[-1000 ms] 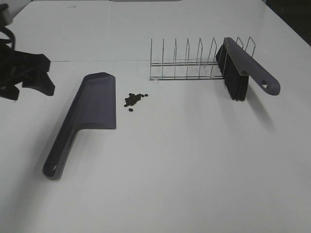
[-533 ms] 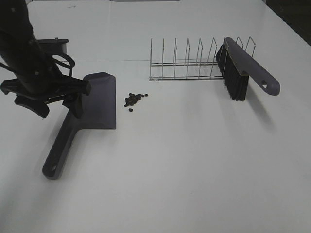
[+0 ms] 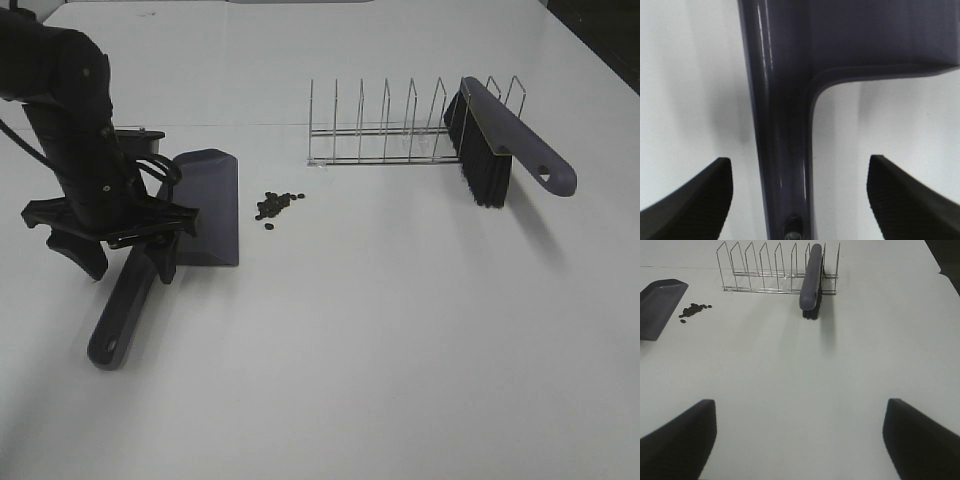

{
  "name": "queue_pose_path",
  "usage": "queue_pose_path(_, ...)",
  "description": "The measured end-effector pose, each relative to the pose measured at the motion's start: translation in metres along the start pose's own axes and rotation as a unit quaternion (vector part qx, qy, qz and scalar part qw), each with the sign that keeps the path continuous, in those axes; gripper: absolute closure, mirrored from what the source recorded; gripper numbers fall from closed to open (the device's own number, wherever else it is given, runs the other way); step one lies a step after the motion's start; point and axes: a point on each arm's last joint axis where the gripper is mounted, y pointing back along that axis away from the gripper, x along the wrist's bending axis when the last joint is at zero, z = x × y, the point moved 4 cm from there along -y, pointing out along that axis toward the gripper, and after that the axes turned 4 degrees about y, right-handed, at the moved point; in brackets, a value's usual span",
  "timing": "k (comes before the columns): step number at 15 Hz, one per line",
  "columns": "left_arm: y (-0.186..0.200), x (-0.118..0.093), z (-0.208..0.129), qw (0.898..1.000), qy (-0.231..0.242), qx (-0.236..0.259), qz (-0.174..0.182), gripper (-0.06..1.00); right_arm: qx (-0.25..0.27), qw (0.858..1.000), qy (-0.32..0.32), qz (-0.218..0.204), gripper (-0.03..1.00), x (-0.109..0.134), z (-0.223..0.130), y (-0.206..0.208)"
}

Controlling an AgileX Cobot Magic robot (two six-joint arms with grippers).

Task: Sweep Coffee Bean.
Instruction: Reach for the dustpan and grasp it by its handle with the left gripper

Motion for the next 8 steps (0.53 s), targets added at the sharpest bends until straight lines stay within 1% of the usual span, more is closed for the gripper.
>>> queue_pose_path(3, -0.025, 0.0, 0.0, 1.0, 0.003, 0.022, 0.008, 0.27, 0.0, 1.0, 0.0, 0.0, 0.2, 0.0, 0.0, 0.0)
queue_pose_path(5, -0.032, 0.0, 0.0, 1.0, 0.011, 0.027, 0.011, 0.29, 0.0, 1.0, 0.0, 0.0, 0.2, 0.0, 0.0, 0.0)
queue_pose_path(6, -0.032, 0.0, 0.001, 1.0, 0.013, 0.024, 0.01, 0.33, 0.0, 1.0, 0.0, 0.0, 0.2, 0.0, 0.0, 0.0)
queue_pose_path(7, -0.032, 0.0, 0.001, 1.0, 0.016, 0.024, 0.01, 0.39, 0.0, 1.0, 0.0, 0.0, 0.2, 0.0, 0.0, 0.0)
queue_pose_path(8, -0.032, 0.0, 0.001, 0.999, 0.022, 0.024, 0.01, 0.51, 0.0, 1.0, 0.0, 0.0, 0.2, 0.0, 0.0, 0.0)
